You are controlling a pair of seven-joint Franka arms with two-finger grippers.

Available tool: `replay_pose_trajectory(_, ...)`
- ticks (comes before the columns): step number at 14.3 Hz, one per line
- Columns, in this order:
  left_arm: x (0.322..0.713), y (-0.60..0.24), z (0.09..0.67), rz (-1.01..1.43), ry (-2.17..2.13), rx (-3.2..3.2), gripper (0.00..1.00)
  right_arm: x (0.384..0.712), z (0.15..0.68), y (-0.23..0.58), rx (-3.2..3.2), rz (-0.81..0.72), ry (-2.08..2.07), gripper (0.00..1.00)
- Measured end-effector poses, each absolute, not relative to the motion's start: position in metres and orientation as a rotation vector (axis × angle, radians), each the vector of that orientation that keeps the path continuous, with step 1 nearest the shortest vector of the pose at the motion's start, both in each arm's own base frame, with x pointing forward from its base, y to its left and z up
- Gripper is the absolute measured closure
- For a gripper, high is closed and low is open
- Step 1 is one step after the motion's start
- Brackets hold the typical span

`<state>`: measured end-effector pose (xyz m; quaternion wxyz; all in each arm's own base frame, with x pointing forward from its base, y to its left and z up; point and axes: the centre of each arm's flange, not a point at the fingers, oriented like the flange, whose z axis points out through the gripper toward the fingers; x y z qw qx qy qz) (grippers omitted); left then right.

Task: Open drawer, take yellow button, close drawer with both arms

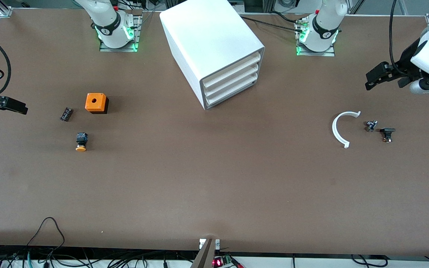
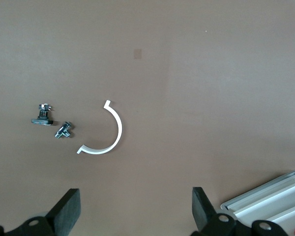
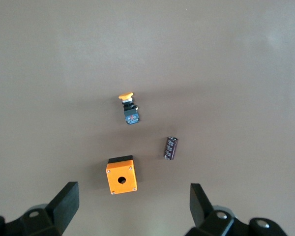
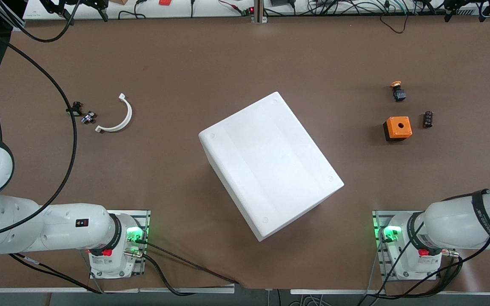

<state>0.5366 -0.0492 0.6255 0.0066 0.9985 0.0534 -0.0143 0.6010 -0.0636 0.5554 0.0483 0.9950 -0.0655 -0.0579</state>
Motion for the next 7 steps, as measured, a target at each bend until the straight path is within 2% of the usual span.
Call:
replay_pose_trajectory(4,0.536,-0.047,0.623,-0.076,0.174,3.121,0.0,0.589,0.555,-0.06,3.044,-0.132,-0.171,0.0)
replay_pose_trajectory(7,0.537,-0.046,0.621,-0.081,0.178,3.119,0.0,0.561,0.548,-0.057,3.051,-0.07,-0.157,0.0)
